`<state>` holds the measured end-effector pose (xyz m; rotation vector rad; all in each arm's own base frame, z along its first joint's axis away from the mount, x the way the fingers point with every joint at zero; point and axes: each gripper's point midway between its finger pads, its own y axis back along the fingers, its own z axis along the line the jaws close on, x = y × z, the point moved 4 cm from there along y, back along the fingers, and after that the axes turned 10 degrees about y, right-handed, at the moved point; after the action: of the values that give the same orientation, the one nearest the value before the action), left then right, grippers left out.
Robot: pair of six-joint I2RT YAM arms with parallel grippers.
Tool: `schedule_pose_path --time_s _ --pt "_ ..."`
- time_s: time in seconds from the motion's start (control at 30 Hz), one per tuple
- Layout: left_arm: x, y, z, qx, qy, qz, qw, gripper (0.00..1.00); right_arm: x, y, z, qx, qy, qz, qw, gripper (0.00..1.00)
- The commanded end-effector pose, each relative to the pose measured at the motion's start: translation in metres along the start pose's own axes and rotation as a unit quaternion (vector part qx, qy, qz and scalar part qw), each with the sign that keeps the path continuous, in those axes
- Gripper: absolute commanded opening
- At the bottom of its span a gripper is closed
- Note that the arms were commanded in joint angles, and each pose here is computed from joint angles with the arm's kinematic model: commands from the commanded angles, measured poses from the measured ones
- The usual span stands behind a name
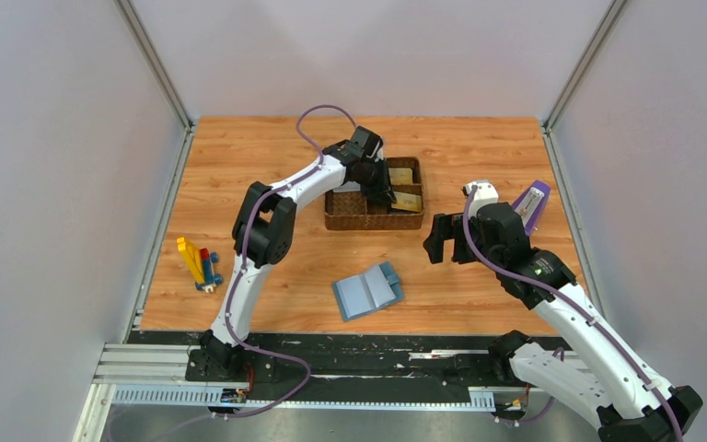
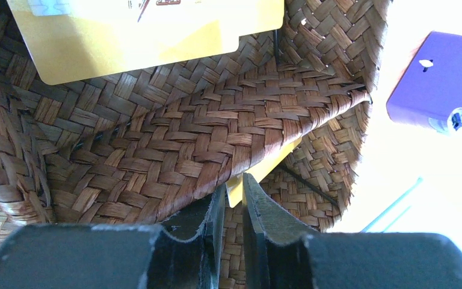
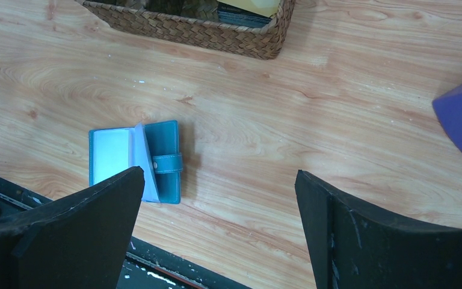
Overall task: Take the credit cards out of the card holder
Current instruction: Pick up the credit card from the storage box.
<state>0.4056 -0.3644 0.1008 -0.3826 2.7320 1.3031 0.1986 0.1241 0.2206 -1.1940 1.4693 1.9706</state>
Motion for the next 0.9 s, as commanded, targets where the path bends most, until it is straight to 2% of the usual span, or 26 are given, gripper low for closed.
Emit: schedule_pose_path --time_s 0.0,0.57,0.87 --pt "-0.0085 0.0184 -0.0285 0.051 -0.006 -0.021 0.998 0.24 -0.0091 0.0006 0.0023 -0.007 0.006 -0.023 1.000 1.00" --pt "-0.0119 0.0197 -0.0301 0.083 0.020 -0.023 0.996 0.25 -0.0077 -0.0009 0.0029 -0.009 0.005 -0.019 1.000 1.00" --pt "-0.0131 0.0199 -0.0332 0.090 0.022 -0.024 0.995 0.21 -0.0079 -0.0005 0.0029 -0.009 0.005 -0.019 1.000 1.00"
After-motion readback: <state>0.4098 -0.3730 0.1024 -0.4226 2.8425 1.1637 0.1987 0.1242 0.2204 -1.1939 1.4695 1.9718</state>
